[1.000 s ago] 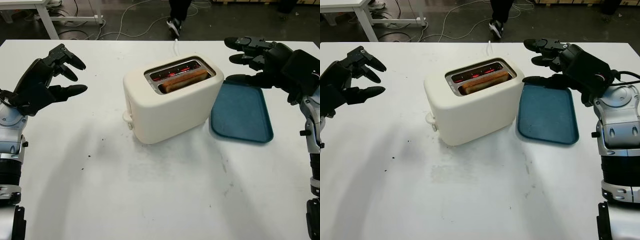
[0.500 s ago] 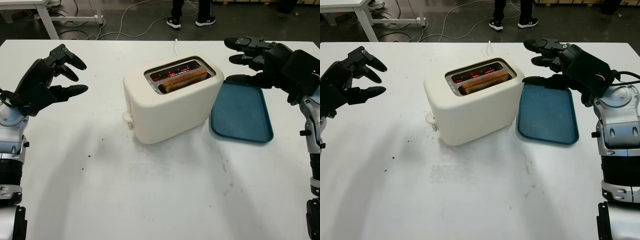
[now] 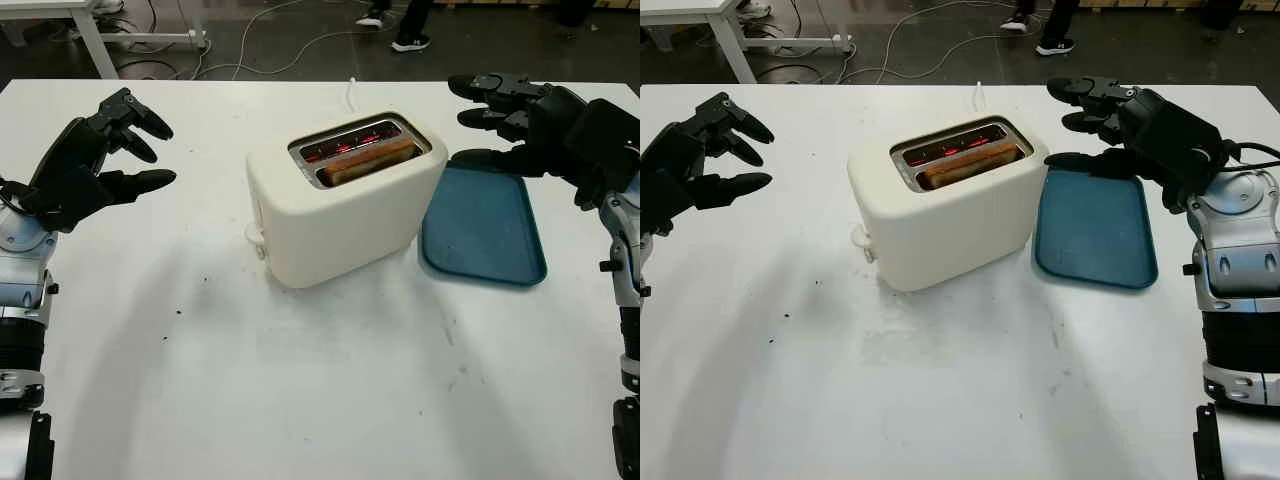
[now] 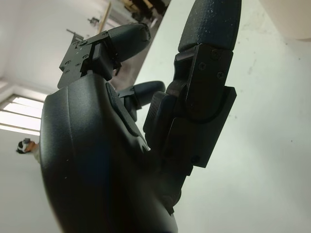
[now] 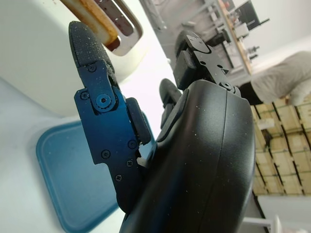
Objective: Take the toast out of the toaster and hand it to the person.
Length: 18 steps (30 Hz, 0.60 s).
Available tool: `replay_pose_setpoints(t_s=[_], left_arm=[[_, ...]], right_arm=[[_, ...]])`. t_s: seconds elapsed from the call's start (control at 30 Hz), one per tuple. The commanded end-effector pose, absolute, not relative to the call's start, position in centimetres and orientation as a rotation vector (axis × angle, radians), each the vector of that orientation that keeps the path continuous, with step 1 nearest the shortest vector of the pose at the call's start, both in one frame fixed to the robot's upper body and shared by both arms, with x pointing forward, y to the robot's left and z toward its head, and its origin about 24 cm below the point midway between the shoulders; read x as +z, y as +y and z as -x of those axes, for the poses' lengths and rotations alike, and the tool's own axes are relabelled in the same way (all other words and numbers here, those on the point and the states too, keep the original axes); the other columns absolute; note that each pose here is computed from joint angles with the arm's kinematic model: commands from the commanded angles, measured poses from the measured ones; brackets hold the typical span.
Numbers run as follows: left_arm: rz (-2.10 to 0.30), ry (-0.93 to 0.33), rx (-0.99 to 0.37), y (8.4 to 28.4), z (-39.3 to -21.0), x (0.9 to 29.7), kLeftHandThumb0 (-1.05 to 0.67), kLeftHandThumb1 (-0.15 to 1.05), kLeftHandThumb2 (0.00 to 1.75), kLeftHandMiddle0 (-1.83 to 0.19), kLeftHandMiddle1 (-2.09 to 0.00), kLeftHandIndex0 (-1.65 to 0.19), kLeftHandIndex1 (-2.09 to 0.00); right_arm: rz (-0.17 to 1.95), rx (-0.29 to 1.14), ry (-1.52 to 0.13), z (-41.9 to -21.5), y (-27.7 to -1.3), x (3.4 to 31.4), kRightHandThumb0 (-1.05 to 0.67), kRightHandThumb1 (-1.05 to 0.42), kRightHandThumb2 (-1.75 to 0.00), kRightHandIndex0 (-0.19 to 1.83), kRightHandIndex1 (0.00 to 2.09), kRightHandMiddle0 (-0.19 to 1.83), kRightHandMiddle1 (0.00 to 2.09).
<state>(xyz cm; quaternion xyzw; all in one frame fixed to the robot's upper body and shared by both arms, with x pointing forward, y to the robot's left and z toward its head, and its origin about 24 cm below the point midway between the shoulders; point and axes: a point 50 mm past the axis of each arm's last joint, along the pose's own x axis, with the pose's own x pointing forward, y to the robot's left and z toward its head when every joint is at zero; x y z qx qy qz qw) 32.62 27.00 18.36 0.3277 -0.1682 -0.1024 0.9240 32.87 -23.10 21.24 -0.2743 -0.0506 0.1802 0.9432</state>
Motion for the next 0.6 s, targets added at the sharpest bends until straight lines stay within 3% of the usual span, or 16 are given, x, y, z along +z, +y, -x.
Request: replay_pose_setpoints(t_s=[0.0, 0.57], left_arm=[[-0.675, -0.365, -0.204, 27.04, -32.48, 18.67, -1.05, 0.92, 0.22, -0.11, -1.63, -0.09, -1.54], [-0.682, -0.363, -0.204, 27.08, -32.52, 18.69, -1.05, 0.92, 0.24, -0.11, -1.63, -0.08, -1.53]], right_arm=[[0.550, 0.371, -0.115, -32.93, -23.00, 21.63, -0.65, -0.79, 0.00, 0.00, 0.51, 0.27, 0.00], [0.522, 0.388, -0.116, -33.00, -22.90, 21.61, -0.62, -0.79, 0.00, 0.00, 0.47, 0.25, 0.00]])
